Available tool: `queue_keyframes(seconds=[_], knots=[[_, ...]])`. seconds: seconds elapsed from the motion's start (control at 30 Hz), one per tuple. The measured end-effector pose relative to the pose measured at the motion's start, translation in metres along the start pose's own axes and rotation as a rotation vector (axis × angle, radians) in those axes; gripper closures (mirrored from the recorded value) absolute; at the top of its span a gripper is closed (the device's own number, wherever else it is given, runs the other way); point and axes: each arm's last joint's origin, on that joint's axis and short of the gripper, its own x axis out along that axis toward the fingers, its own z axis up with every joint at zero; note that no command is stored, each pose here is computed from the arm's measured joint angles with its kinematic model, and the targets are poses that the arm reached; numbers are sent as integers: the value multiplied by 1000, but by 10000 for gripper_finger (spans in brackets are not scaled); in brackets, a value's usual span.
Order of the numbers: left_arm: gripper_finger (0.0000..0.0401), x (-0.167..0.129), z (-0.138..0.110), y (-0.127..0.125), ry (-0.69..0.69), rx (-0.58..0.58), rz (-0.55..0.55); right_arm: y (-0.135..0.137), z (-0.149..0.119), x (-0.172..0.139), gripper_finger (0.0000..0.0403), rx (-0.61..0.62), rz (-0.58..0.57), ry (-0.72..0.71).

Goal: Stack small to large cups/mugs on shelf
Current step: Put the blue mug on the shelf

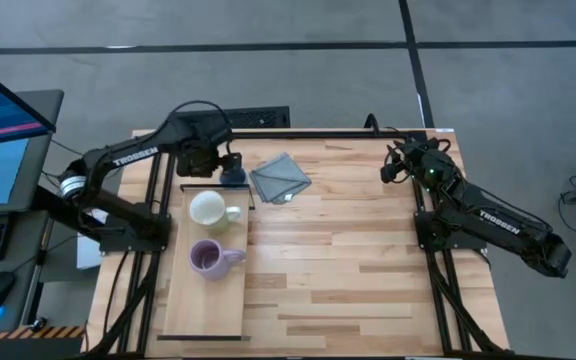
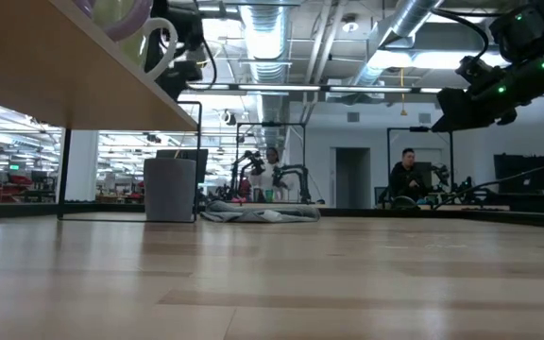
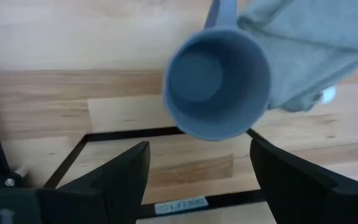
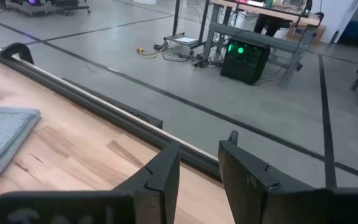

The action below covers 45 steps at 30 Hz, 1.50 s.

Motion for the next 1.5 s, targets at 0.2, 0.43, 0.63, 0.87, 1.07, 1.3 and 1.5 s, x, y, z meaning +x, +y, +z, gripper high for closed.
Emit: queue_keyframes(seconds=[0.2,0.43,0.63,0.87,1.07,1.3,1.5], knots=[[132,20,2,-10,42,16,56,0,0,0,269,0,0,1],[135,32,6,-12,15,22,132,0,0,0,269,0,0,1],[142,40,8,-13,18,19,168,0,0,0,269,0,0,1],[151,48,10,-16,45,10,175,0,0,0,269,0,4,1],[158,55,12,-19,55,3,172,1,0,0,269,0,7,0],[166,61,13,-21,56,1,183,1,0,0,269,-2,7,4],[167,65,14,-24,78,8,167,1,0,1,269,-2,7,6]])
